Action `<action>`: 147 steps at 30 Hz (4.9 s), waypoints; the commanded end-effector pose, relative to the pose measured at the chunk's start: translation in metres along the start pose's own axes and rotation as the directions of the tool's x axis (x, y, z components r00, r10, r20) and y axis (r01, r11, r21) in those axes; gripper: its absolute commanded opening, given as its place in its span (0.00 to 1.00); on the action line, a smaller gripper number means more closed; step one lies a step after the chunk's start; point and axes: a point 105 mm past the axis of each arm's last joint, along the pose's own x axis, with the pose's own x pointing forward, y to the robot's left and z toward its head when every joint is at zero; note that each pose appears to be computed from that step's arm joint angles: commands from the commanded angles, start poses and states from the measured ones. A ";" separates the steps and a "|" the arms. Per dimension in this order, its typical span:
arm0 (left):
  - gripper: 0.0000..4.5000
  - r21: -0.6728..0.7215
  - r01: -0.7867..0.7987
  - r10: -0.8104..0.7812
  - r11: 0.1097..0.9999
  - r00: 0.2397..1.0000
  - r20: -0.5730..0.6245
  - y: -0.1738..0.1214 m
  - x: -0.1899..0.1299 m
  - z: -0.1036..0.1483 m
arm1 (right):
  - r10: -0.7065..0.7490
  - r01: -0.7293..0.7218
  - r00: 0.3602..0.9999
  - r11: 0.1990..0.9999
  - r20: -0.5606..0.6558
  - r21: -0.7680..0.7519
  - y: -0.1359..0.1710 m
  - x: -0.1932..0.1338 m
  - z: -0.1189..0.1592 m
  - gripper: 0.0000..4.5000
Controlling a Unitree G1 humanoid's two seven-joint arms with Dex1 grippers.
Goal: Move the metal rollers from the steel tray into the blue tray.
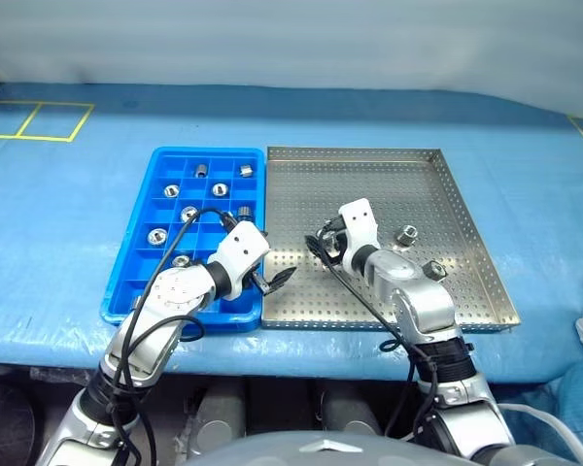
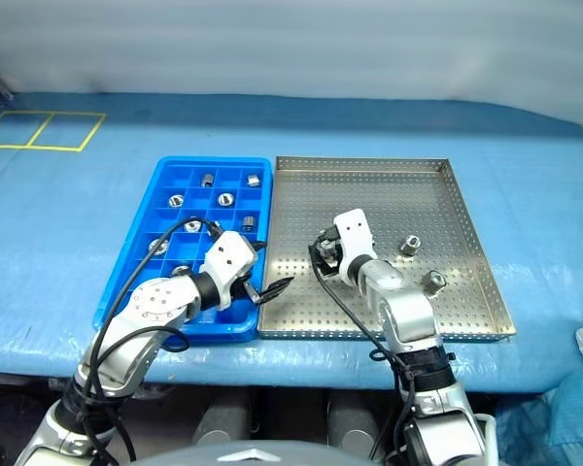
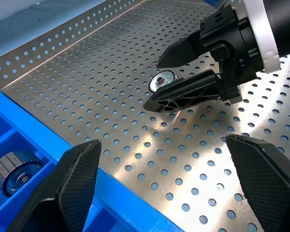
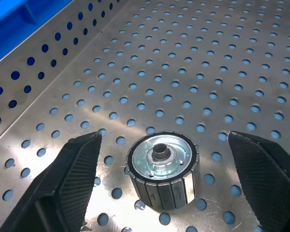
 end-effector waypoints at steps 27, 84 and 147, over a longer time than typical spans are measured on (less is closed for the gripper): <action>1.00 0.003 -0.170 0.170 0.985 0.985 0.016 0.012 -0.036 0.015 | 0.306 -0.294 0.921 0.952 0.241 -0.085 0.046 -0.026 0.082 0.37; 1.00 -0.062 -0.007 0.018 0.998 0.985 0.173 -0.017 0.013 0.046 | -0.173 0.179 0.984 0.964 0.047 -0.196 -0.045 -0.092 0.032 0.66; 1.00 -0.008 -0.235 0.235 0.972 0.972 0.022 0.018 -0.015 0.029 | 0.106 -0.081 0.983 0.984 0.153 -0.159 0.021 -0.055 0.059 0.42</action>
